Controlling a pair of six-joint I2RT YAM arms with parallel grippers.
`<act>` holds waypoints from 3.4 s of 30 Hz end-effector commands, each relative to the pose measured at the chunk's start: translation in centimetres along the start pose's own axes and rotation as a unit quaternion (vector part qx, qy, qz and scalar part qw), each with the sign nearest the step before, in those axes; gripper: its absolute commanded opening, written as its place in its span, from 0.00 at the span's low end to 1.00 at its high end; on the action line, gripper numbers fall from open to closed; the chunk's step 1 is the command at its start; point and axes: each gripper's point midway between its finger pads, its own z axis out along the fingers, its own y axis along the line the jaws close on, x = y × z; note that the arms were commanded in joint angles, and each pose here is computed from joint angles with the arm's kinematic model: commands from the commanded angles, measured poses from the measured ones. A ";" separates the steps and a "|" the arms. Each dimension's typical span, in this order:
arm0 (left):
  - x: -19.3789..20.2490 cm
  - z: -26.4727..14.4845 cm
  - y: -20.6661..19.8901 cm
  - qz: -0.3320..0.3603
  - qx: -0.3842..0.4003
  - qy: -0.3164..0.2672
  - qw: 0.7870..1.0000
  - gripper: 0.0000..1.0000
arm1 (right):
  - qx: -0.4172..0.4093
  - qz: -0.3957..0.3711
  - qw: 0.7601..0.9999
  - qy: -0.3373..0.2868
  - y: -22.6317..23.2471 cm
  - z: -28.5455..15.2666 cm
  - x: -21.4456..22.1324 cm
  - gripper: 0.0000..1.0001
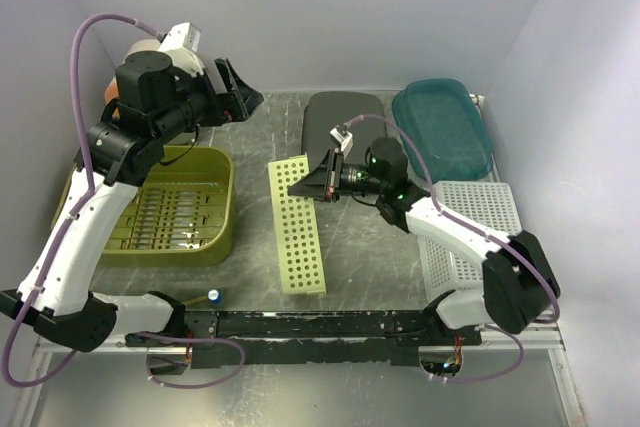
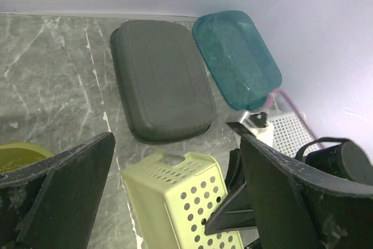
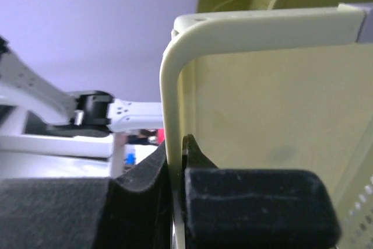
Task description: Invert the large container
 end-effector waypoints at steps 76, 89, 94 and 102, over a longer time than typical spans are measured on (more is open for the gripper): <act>5.7 -1.8 23.3 -0.233 -0.393 -0.016 0.889 0.07 | 0.532 -0.056 0.825 -0.185 -15.3 -23.7 -6.3 1.00; -1.2 -2.1 8.7 -0.237 -0.151 -0.069 0.957 0.07 | 0.533 -0.059 0.822 -0.191 -15.0 -23.9 -6.7 1.00; -1.4 -1.0 5.4 -0.215 -0.075 -0.057 0.972 0.07 | 0.534 -0.065 0.819 -0.198 -14.8 -24.0 -6.9 1.00; -0.4 -0.6 0.8 -0.219 0.040 -0.019 0.975 0.07 | 0.530 -0.062 0.822 -0.201 -14.9 -23.7 -7.3 1.00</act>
